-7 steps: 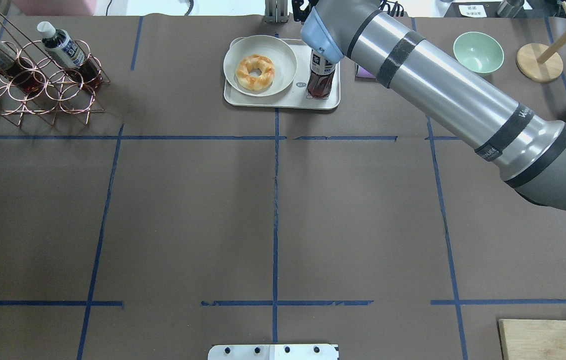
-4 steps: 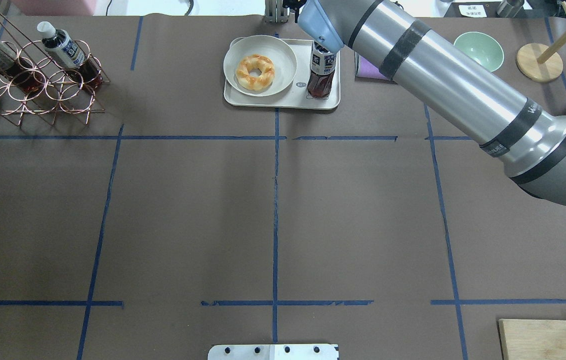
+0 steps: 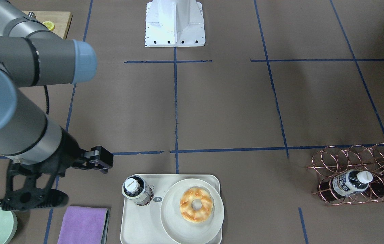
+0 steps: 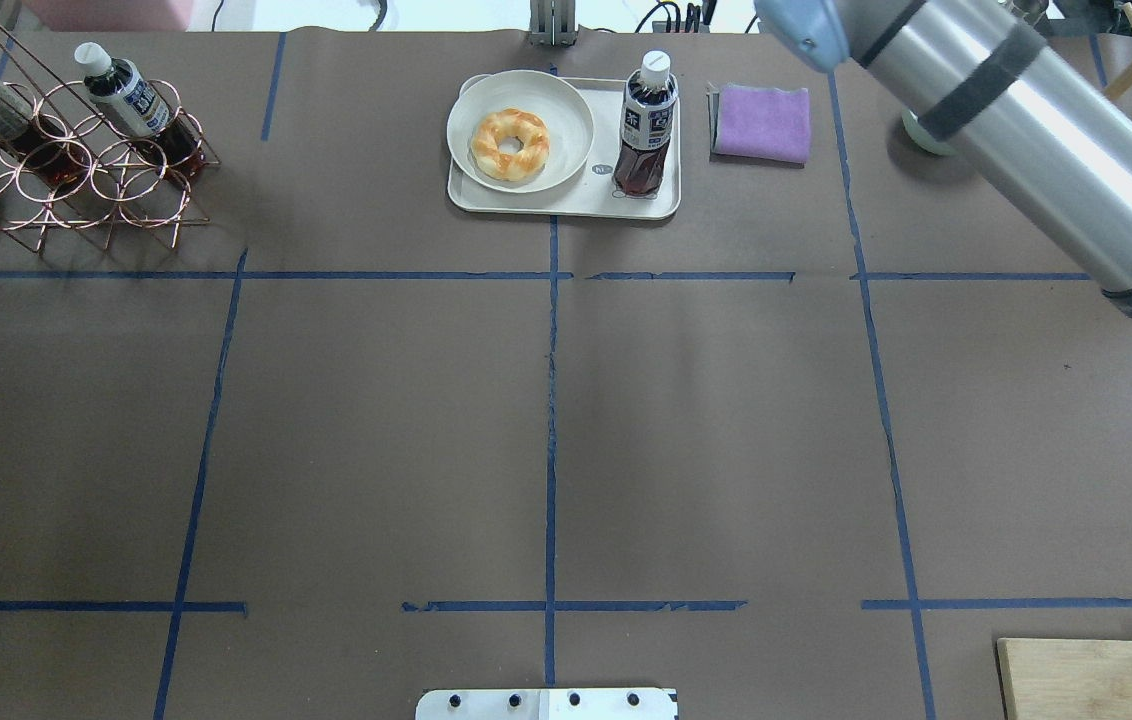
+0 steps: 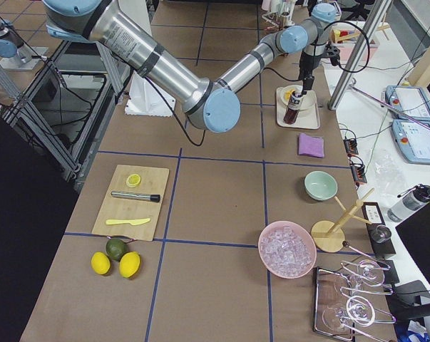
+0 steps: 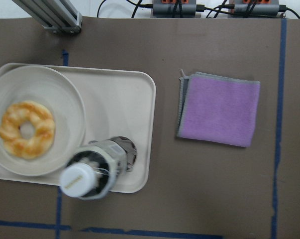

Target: Place tea on tray

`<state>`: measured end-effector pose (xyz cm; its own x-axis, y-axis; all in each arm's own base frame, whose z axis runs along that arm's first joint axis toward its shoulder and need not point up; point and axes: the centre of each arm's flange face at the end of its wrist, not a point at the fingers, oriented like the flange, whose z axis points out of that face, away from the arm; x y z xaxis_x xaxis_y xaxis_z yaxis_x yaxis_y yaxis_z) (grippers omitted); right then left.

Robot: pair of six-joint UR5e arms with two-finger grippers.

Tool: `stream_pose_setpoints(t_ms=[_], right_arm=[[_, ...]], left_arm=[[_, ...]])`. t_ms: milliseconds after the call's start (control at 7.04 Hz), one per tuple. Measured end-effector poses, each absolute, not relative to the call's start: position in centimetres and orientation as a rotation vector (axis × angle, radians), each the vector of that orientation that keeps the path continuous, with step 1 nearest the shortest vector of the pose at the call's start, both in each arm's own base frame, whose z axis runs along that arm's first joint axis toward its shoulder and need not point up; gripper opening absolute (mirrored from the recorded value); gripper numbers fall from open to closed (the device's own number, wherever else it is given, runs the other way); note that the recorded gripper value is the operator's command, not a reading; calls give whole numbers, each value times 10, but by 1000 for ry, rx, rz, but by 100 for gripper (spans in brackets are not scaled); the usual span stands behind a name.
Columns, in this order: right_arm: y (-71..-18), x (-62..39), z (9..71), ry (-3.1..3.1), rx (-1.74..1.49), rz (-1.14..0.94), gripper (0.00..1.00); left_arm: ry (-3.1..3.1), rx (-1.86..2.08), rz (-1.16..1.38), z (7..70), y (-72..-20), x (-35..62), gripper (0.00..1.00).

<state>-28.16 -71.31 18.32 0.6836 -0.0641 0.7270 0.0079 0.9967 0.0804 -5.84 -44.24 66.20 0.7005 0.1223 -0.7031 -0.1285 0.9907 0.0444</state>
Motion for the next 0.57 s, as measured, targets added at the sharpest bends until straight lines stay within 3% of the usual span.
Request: stream_pose_setpoints(t_ms=[568], right_arm=[[-592,-101,400,-718,135,-343,100]], left_arm=[[783,-26,131,664,-440,-59,100]])
